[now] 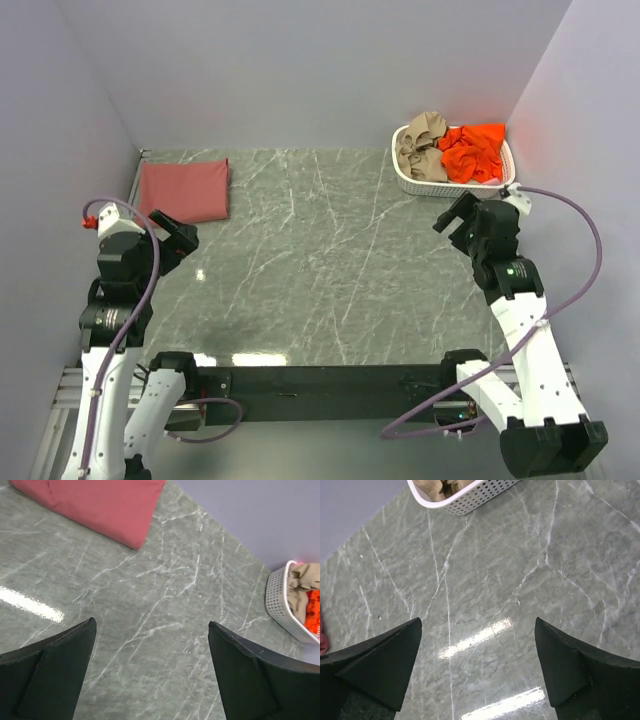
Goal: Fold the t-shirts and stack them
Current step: Grab the tshirt from the pile
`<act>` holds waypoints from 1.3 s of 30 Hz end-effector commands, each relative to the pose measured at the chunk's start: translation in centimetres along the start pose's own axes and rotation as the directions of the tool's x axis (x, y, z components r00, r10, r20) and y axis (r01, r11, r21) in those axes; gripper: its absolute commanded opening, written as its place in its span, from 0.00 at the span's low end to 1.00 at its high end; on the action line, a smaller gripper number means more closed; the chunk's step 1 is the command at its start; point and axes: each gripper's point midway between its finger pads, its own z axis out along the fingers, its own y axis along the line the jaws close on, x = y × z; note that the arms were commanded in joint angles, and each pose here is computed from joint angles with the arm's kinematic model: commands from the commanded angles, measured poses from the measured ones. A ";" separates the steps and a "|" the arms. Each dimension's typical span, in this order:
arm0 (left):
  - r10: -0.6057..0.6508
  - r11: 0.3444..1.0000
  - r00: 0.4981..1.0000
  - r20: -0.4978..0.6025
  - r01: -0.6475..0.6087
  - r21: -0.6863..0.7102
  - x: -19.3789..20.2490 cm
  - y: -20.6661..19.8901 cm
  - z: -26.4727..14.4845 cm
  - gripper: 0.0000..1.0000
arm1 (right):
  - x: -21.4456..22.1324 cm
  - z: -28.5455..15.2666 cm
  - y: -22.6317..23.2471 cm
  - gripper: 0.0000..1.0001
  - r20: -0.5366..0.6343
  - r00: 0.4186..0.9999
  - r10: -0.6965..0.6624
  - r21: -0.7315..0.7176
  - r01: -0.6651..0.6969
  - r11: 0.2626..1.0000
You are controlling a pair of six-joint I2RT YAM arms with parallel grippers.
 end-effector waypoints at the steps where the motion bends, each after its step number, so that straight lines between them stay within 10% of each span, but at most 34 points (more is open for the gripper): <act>1: -0.034 0.997 0.997 0.072 0.028 0.076 -1.2 -1.2 -0.6 0.99 | -2.8 1.0 2.5 1.00 0.057 0.998 -0.021 -0.064 0.024 0.998; 6: -0.117 0.993 0.990 0.074 0.118 -0.018 -0.8 0.4 0.3 0.99 | -7.9 3.4 3.6 1.00 0.169 0.982 -0.087 0.026 0.084 0.996; 19: -0.167 0.986 0.986 0.018 0.167 -0.002 0.1 -0.8 4.3 0.99 | -11.8 20.9 4.0 0.95 -0.012 0.979 -0.203 0.240 0.200 0.950; 31: -0.168 0.986 0.986 0.019 0.168 -0.010 0.4 -0.4 4.3 1.00 | -11.4 32.8 5.1 0.84 -0.035 0.976 -0.214 0.150 0.217 0.965; 39: -0.163 0.986 0.986 0.022 0.163 -0.030 0.4 -0.1 4.2 0.99 | -11.0 35.5 5.0 0.61 0.007 0.987 -0.162 0.136 0.159 0.978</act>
